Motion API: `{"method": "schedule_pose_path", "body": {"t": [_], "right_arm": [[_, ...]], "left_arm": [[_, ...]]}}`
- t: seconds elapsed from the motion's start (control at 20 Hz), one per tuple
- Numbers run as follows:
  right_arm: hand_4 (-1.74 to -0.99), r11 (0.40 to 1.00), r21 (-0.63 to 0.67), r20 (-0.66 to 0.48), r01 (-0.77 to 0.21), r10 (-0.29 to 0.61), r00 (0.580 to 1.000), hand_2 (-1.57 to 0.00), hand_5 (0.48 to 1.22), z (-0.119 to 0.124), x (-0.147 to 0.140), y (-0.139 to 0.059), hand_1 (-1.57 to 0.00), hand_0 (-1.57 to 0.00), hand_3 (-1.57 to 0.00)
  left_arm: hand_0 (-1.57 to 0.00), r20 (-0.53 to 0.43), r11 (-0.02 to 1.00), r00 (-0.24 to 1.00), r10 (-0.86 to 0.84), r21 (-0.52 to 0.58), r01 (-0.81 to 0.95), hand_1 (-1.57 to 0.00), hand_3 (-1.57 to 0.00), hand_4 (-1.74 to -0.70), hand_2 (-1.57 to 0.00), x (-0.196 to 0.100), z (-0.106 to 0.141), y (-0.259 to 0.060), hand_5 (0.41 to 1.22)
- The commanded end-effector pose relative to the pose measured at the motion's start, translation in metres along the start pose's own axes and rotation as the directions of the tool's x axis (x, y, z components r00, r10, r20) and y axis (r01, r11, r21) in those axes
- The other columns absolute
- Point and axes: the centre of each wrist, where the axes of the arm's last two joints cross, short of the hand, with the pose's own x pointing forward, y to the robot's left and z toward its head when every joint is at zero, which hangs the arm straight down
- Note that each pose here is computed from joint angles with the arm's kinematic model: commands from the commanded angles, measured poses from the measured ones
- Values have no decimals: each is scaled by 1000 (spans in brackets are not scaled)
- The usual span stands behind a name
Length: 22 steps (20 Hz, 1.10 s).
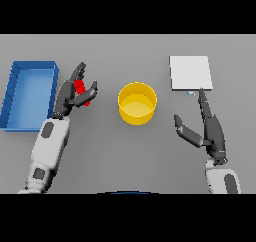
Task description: Pick up the red beaker and tilt it to pour out 1 green nut into yellow bowl. Pick up the yellow bowl and place it on the metallic measuring scale.
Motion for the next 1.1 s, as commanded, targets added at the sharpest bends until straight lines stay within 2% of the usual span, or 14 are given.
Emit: {"method": "schedule_pose_path", "body": {"t": [0.0,0.05,0.1,0.2,0.25,0.35,0.45,0.6,0.8,1.05], "right_arm": [[-1258,1000,-6,0,-6,6,1000,1,644,1,0,1,1,1,1],[-1257,1000,-3,4,-7,7,1000,1,645,2,1,2,1,1,1],[-1255,1000,-2,2,-9,9,1000,1,644,5,-1,2,1,1,1],[-1254,1000,-3,2,-9,9,1000,1,645,4,-1,0,1,1,1],[-1252,1000,-2,0,-4,4,1000,1,644,5,-1,1,1,1,1],[-1254,1000,-4,-5,7,-8,1000,1,644,4,0,3,1,1,1],[-1257,1000,-6,-7,0,-1,1000,1,645,6,-1,2,1,1,1],[-1260,1000,-7,-4,19,-19,1000,1,643,7,-2,2,1,1,1],[-1259,1000,-11,3,-12,12,1000,1,647,6,-1,-2,1,1,1],[-1261,1000,6,22,-15,15,1000,1,661,5,-2,3,1,1,1]], "left_arm": [[-285,6,1000,1000,19,12,-19,-328,-292,-1449,-364,0,-2,-1,783],[-441,-9,1000,1000,16,22,-16,-481,-547,-1448,-523,2,-3,-3,871],[-662,-11,1000,1000,0,31,0,-699,-724,-1500,-733,-1,-2,-5,941],[-989,-4,1000,1000,-28,10,28,-1013,-926,-1575,-1034,-1,-4,-10,1042],[-1106,6,999,999,-38,-4,38,-1125,-974,-1603,-1142,-1,-3,-8,1078],[-1273,-8,998,998,-57,-21,57,-1285,-1189,-1544,-1296,2,-4,-8,1129],[-1380,-23,998,998,-57,-14,57,-1388,-1326,-1505,-1395,5,-5,-16,1162],[-1473,20,1000,1000,-15,27,15,-1477,-1446,-1620,-1481,10,-6,-13,1140],[-1531,100,998,995,18,63,-25,-1533,-1520,-1692,-1534,26,-5,-12,1118],[-1558,151,990,979,-138,9,139,-1558,-1554,-1725,-1559,59,-9,-10,1117]]}}
